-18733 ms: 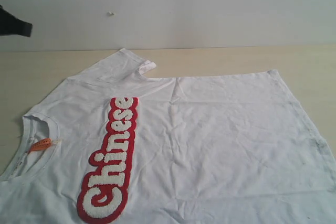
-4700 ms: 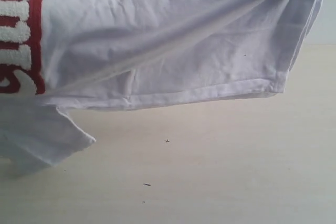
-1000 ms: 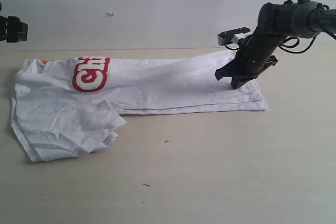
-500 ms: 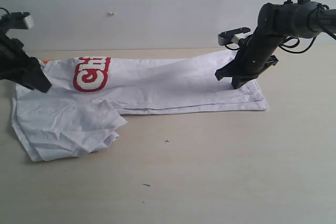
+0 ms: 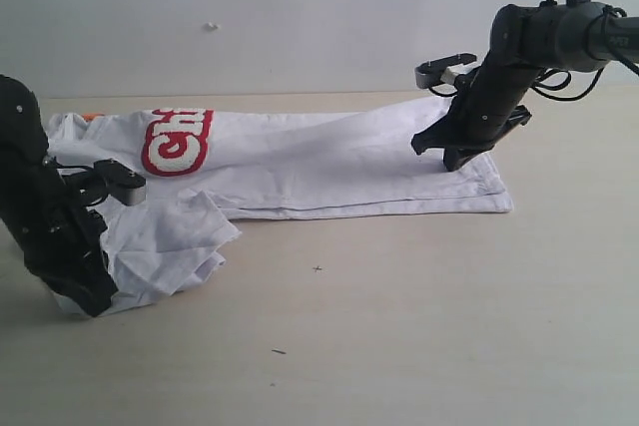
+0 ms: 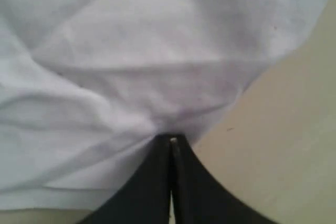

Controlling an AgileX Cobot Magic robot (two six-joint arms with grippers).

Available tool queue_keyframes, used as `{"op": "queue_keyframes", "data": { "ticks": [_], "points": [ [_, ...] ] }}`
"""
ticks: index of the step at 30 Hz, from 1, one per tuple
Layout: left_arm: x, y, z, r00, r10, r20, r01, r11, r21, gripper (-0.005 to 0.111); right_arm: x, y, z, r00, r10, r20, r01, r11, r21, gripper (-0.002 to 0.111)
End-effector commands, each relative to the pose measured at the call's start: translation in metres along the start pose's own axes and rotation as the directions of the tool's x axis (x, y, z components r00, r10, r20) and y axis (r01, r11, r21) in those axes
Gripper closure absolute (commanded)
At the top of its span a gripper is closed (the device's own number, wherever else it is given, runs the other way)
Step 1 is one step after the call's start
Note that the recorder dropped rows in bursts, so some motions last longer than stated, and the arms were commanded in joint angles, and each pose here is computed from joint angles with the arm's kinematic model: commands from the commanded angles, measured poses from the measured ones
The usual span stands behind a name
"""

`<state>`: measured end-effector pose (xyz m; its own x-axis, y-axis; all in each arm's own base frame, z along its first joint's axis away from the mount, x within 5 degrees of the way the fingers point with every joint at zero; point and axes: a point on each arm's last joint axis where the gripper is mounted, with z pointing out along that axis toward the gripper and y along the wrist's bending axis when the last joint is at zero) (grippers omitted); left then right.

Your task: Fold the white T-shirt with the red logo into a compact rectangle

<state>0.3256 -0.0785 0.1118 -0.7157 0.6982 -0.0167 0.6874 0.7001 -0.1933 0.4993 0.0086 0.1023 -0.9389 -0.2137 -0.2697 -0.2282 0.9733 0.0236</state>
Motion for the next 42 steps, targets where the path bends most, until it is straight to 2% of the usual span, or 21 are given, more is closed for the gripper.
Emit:
{"op": "queue_keyframes", "data": {
  "ticks": [1, 3, 4, 6, 9, 12, 14, 16, 17, 18, 22, 27, 29, 34, 38, 42],
  "points": [
    [0.016, 0.0, 0.011, 0.992, -0.005, -0.125, 0.005, 1.0, -0.006, 0.107, 0.013, -0.001, 0.013, 0.995, -0.014, -0.103, 0.013, 1.0, -0.003, 0.108],
    [0.014, -0.005, 0.002, 0.997, 0.007, -0.083, -0.006, 1.0, 0.01, 0.107, 0.013, 0.0, 0.013, 0.995, -0.003, -0.101, 0.002, 1.0, -0.016, 0.108],
    [0.015, -0.012, -0.006, 0.997, 0.023, -0.078, -0.019, 0.998, 0.057, 0.107, 0.013, 0.0, 0.013, 0.995, -0.002, -0.101, 0.0, 1.0, -0.018, 0.108],
    [0.025, -0.021, -0.018, 0.987, 0.047, -0.157, -0.028, 0.992, 0.124, 0.107, 0.012, 0.0, 0.013, 0.995, -0.002, -0.098, 0.0, 1.0, -0.017, 0.108],
    [0.026, -0.023, -0.027, 0.987, 0.06, -0.147, -0.044, 0.993, 0.113, 0.107, 0.012, 0.0, 0.013, 0.995, -0.002, -0.098, 0.0, 1.0, -0.017, 0.108],
    [0.01, -0.02, -0.042, 0.997, 0.051, 0.057, -0.052, 0.999, 0.003, 0.107, 0.013, 0.0, 0.013, 0.995, -0.004, -0.101, 0.002, 1.0, -0.018, 0.108],
    [-0.004, -0.016, -0.051, 0.97, 0.048, 0.24, -0.031, 0.997, -0.077, 0.107, 0.013, 0.0, 0.013, 0.995, -0.004, -0.101, 0.002, 1.0, -0.018, 0.108],
    [-0.018, -0.007, -0.049, 0.92, -0.005, 0.392, 0.067, 0.987, -0.145, 0.107, 0.013, 0.0, 0.013, 0.994, -0.004, -0.105, 0.002, 1.0, -0.019, 0.108],
    [-0.021, -0.005, -0.043, 0.917, -0.006, 0.398, 0.075, 0.984, -0.16, 0.107, 0.013, 0.0, 0.013, 0.994, -0.004, -0.105, 0.002, 1.0, -0.019, 0.108],
    [-0.024, -0.002, -0.027, 0.928, -0.007, 0.373, 0.071, 0.985, -0.158, 0.107, 0.013, 0.0, 0.013, 0.995, -0.004, -0.102, 0.002, 1.0, -0.018, 0.108],
    [-0.025, 0.004, 0.0, 0.948, -0.024, 0.319, 0.071, 0.988, -0.138, 0.107, 0.013, 0.0, 0.013, 0.995, -0.004, -0.103, 0.002, 1.0, -0.019, 0.108],
    [-0.012, 0.003, 0.03, 0.992, 0.011, 0.126, -0.003, 0.998, -0.057, 0.107, 0.014, 0.0, 0.012, 0.993, -0.008, -0.114, 0.006, 1.0, -0.019, 0.108],
    [-0.006, 0.0, 0.034, 0.999, 0.006, 0.054, -0.006, 1.0, -0.015, 0.107, 0.014, 0.0, 0.012, 0.993, -0.008, -0.114, 0.006, 1.0, -0.019, 0.108],
    [0.011, -0.01, 0.038, 1.0, 0.004, -0.028, -0.003, 0.999, 0.034, 0.107, 0.019, 0.002, 0.015, 0.991, 0.001, -0.13, -0.005, 0.999, -0.033, 0.108],
    [0.032, -0.013, 0.041, 0.992, -0.031, -0.119, 0.031, 1.0, -0.004, 0.107, 0.028, 0.004, 0.013, 0.994, 0.005, -0.113, -0.008, 1.0, -0.024, 0.108],
    [0.043, -0.018, 0.046, 0.982, -0.055, -0.179, 0.058, 0.998, 0.012, 0.107, 0.044, 0.008, 0.011, 0.993, 0.017, -0.12, -0.02, 1.0, -0.024, 0.108]
  ]
}}
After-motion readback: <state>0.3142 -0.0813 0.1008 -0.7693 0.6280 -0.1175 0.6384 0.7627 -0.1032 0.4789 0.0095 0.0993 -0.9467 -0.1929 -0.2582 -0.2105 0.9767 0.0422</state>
